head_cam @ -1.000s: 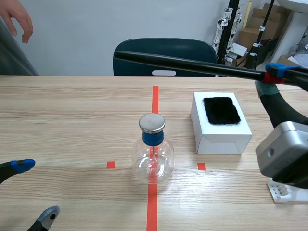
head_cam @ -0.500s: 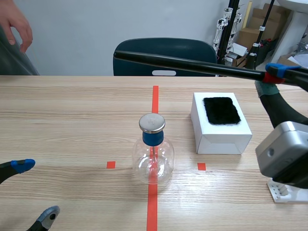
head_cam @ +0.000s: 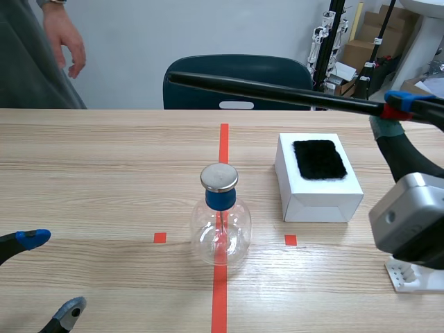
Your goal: Do the electroscope experiment. move the rod toward and away from the electroscope
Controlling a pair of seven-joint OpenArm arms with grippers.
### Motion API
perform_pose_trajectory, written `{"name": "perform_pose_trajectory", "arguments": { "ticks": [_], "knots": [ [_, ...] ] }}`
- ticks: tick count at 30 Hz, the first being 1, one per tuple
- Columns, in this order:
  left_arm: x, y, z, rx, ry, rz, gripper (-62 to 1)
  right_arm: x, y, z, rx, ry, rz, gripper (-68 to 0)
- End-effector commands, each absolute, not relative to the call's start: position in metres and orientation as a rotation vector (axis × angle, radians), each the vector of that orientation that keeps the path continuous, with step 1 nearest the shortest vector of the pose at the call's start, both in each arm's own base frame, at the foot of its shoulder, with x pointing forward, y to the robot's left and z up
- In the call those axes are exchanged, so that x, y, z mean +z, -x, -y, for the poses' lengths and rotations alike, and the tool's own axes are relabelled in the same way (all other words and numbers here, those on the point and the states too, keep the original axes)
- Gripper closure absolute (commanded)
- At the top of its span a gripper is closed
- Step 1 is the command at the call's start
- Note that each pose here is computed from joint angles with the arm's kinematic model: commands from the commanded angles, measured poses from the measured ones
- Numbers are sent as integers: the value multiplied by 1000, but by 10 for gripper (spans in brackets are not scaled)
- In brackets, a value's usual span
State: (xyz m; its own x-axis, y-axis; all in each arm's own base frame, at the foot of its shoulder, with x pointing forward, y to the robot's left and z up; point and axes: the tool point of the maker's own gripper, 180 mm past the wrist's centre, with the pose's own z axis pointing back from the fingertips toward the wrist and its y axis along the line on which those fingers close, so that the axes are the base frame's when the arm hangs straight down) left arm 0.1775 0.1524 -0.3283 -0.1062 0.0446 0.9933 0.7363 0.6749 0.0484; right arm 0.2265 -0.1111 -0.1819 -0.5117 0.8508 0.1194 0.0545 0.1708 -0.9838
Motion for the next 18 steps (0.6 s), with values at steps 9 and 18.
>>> {"name": "perform_pose_trajectory", "arguments": {
  "ticks": [9,18],
  "knots": [
    [-315,-180,-155,-650,669,1655,-623,-166,-234,112,1391,906,1785,-2],
    [-315,-180,-155,-650,670,1655,-623,-161,-264,129,1346,980,1686,-2]
  ]
}}
